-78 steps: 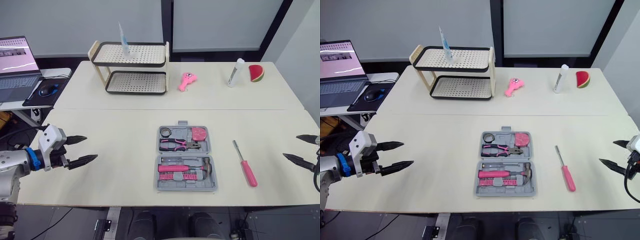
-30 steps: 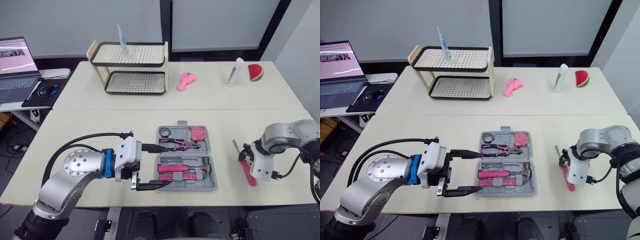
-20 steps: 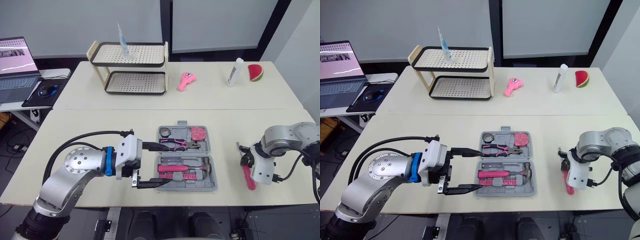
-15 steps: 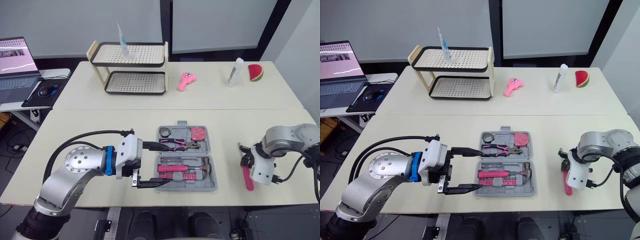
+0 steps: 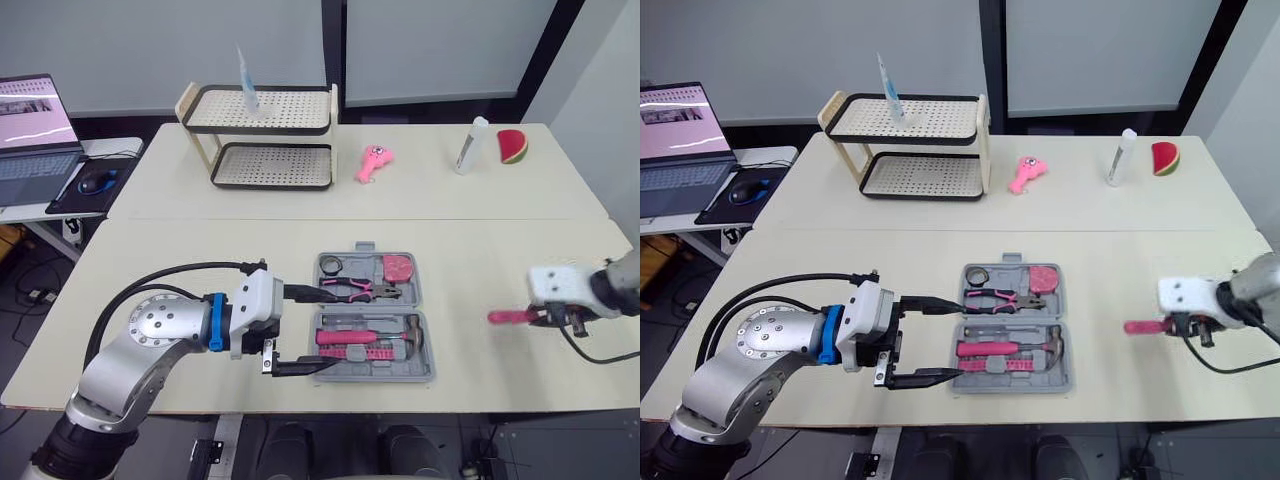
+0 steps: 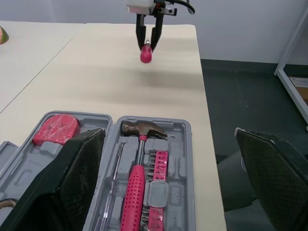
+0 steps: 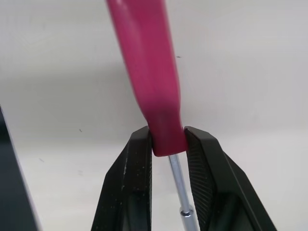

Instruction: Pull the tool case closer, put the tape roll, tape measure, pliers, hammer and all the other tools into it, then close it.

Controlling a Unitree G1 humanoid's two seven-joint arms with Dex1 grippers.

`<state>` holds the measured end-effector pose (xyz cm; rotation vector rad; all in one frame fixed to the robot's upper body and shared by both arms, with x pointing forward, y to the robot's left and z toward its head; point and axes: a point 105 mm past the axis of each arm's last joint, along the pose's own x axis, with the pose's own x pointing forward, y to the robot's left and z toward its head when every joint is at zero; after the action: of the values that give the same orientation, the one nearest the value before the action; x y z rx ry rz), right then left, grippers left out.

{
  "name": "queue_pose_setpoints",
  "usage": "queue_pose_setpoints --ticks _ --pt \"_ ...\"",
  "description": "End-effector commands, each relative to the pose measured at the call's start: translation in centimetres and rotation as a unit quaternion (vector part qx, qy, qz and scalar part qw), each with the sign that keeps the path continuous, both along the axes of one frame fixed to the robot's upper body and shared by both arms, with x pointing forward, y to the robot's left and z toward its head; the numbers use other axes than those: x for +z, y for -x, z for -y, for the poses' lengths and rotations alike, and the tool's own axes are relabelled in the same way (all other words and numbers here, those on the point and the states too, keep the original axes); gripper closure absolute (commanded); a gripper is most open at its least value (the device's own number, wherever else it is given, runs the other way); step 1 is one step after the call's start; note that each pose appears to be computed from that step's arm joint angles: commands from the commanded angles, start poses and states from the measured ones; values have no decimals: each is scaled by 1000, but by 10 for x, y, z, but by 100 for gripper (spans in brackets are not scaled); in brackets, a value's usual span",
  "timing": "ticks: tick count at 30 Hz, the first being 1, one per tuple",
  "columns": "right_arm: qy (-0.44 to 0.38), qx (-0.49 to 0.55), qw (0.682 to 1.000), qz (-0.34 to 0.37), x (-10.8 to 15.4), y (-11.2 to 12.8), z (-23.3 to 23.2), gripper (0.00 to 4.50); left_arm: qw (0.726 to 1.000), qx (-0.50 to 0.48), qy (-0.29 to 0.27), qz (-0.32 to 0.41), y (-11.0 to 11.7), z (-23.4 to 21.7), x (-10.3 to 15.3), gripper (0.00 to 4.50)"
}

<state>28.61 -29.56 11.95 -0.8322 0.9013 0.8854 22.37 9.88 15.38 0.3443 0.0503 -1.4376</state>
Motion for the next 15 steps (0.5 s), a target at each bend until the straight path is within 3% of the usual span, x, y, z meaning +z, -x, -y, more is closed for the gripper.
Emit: queue_pose_setpoints --ticks 1,6,15 --pt "-95 -241 966 10 0 0 2 373 1000 -9 4 20 1 3 7 0" --pt "-100 -370 924 11 -18 16 -8 373 999 -8 -5 31 -6 5 6 0" --pt "-93 -412 905 44 -55 14 -21 373 999 -13 7 41 -15 11 9 0"
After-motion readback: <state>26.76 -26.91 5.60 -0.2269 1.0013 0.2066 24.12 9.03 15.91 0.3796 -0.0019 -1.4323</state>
